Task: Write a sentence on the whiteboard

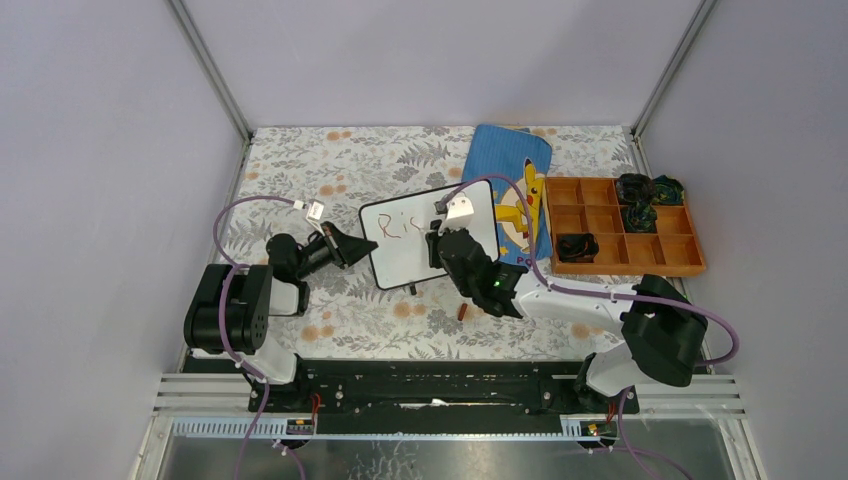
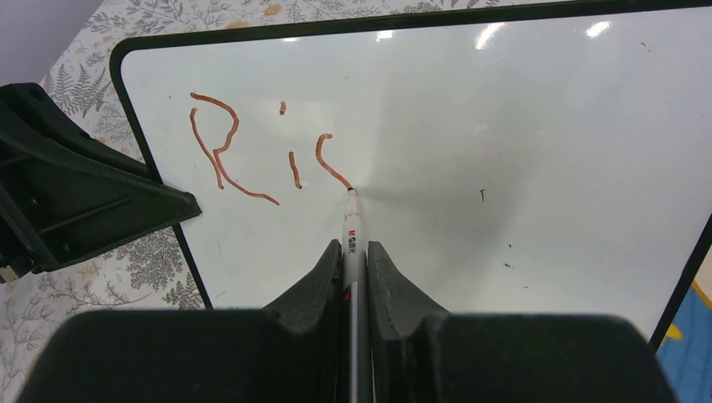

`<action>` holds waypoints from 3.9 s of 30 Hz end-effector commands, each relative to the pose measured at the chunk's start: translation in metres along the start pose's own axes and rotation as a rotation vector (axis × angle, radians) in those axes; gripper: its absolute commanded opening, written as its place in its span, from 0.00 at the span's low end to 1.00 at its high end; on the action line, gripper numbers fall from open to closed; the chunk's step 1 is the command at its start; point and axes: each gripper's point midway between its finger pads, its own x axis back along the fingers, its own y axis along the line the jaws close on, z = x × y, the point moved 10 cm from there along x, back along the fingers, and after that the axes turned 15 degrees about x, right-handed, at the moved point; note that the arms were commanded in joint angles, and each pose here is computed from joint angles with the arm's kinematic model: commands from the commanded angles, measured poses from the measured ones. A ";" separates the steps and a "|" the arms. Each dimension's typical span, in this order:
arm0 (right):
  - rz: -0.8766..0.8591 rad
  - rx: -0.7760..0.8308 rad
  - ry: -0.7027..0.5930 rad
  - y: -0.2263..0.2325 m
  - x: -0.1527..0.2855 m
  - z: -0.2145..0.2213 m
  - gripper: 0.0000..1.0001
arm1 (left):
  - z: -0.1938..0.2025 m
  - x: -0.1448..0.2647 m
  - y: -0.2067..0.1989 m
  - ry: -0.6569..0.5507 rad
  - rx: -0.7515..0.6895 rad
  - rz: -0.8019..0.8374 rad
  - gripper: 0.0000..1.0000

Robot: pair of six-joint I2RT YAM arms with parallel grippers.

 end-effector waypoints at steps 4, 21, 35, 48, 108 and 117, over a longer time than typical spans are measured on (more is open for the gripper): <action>-0.020 -0.027 -0.013 -0.003 0.003 -0.001 0.00 | 0.000 -0.002 0.001 0.007 -0.001 -0.018 0.00; -0.133 -0.067 -0.076 0.010 0.003 -0.018 0.00 | 0.001 -0.002 0.002 0.011 0.000 -0.021 0.00; 0.002 -0.054 -0.132 -0.025 0.032 -0.019 0.00 | 0.001 -0.002 0.001 0.012 -0.007 -0.026 0.00; -0.020 -0.076 -0.154 -0.014 0.019 -0.028 0.00 | 0.001 -0.003 0.002 0.016 -0.010 -0.030 0.00; 0.036 -0.044 -0.106 -0.015 -0.011 -0.020 0.00 | 0.001 -0.003 0.005 0.030 -0.009 -0.052 0.00; 0.029 -0.035 -0.059 -0.018 -0.004 -0.001 0.00 | 0.001 -0.003 0.006 0.030 -0.005 -0.058 0.00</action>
